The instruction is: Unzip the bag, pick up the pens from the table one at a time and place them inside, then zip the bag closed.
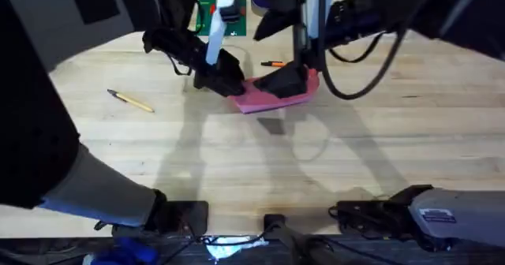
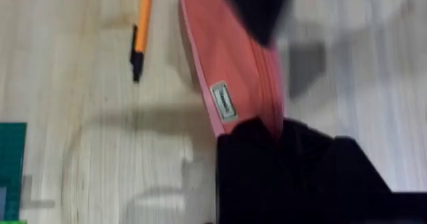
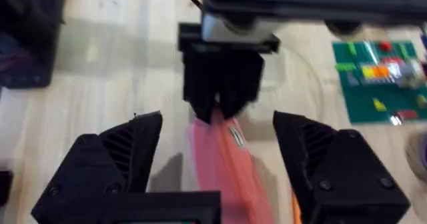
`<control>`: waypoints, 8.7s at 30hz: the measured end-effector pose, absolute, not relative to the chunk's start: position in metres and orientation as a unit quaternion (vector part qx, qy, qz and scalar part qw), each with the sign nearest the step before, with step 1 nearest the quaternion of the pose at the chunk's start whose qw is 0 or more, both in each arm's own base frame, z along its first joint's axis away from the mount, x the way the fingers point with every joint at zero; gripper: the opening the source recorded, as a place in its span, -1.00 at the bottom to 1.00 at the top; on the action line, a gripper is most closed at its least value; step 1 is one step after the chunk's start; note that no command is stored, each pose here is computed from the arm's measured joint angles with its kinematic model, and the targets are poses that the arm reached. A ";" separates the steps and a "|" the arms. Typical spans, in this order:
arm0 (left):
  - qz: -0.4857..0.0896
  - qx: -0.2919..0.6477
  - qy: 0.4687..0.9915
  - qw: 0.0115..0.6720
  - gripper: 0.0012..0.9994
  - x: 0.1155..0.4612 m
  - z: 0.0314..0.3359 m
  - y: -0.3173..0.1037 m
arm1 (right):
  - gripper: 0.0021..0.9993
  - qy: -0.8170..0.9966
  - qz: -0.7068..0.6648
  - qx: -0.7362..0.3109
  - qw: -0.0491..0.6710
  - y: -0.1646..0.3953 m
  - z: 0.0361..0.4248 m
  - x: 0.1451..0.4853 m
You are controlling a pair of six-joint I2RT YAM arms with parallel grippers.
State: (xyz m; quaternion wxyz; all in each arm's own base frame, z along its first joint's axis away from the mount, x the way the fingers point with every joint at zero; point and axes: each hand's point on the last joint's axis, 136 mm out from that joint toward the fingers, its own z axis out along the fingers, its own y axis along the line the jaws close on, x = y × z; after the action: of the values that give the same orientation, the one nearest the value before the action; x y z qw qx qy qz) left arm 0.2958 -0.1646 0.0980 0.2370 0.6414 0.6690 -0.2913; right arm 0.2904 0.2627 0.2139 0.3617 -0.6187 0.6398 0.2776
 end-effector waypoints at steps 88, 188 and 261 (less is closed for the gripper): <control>-0.299 0.639 0.668 0.238 -0.92 0.294 0.100 -0.166 | 0.99 0.941 0.119 0.109 0.297 0.093 0.253 0.247; -0.300 0.639 0.667 0.240 -0.92 0.294 0.101 -0.167 | -0.67 0.954 0.070 0.232 0.174 0.128 0.108 0.327; -0.291 0.638 0.676 0.229 -0.92 0.294 0.097 -0.161 | -0.94 0.944 0.076 -0.126 0.297 0.154 0.160 0.344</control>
State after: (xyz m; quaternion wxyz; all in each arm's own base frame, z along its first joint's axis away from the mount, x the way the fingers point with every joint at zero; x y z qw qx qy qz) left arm 0.2940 -0.1605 0.0969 0.2288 0.6376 0.6755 -0.2912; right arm 0.3442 0.1542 0.1598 0.2967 -0.1258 0.9436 0.0763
